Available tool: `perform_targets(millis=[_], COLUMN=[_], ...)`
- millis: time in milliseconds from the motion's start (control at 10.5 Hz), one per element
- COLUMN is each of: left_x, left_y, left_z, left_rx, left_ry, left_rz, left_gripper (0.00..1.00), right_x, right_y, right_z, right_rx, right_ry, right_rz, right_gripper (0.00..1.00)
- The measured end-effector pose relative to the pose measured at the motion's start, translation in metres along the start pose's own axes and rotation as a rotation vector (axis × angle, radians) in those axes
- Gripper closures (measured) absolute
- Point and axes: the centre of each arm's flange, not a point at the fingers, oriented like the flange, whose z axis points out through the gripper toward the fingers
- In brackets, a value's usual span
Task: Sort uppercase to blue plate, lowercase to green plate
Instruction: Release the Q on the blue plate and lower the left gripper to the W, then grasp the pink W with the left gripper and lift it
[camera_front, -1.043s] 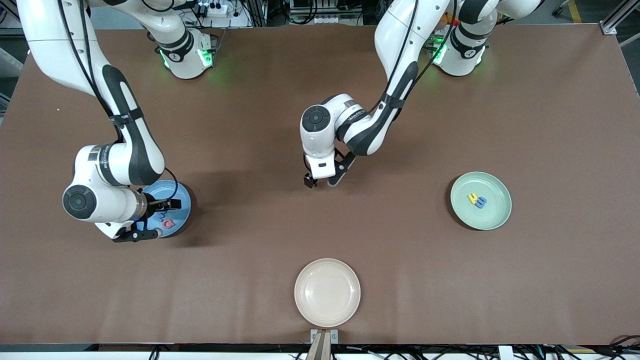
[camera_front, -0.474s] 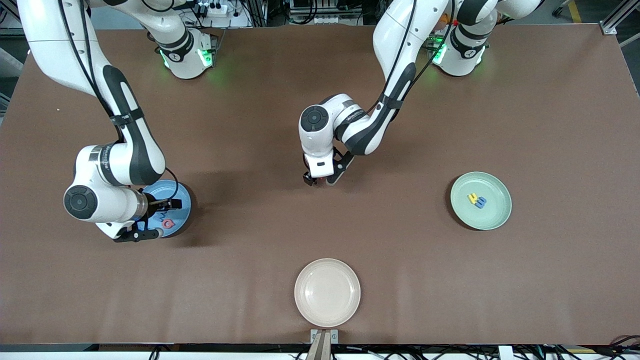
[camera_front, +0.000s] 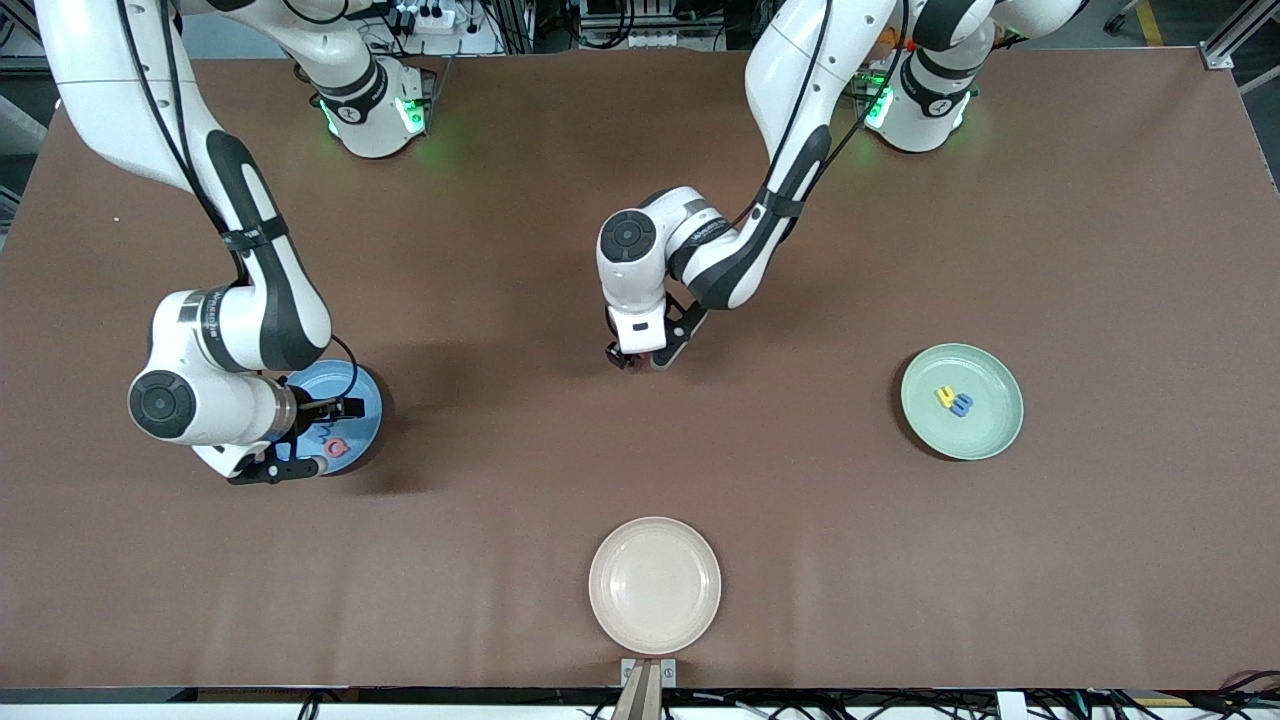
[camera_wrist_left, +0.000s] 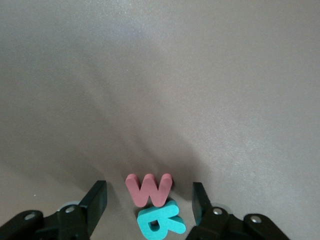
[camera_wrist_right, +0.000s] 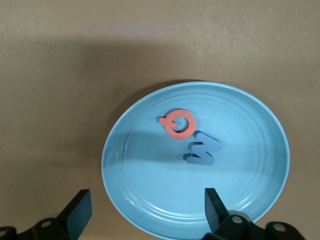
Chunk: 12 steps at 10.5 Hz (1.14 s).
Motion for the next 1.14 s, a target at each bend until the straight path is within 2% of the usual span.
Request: perform_targets(millis=[474, 759, 1138], left_x=[0.0016, 0.0029, 0.0041], left_y=[-0.0023, -0.0013, -0.0009], left_z=[0.0034, 0.0016, 0.0012], left_rx=[0.008, 0.005, 0.005], left_ry=[0.002, 0.002, 0.002], left_rz=[0.016, 0.026, 0.038], left_gripper=[0.26, 0.36, 0.40], right_x=[0.0000, 0.0000, 0.0000], right_y=[-0.0002, -0.0003, -0.0005], right_z=[0.0001, 0.0002, 0.0003], right_rx=[0.000, 0.000, 0.000], right_ry=[0.000, 0.000, 0.000], right_rz=[-0.001, -0.001, -0.002], right_gripper=[0.00, 0.00, 0.00])
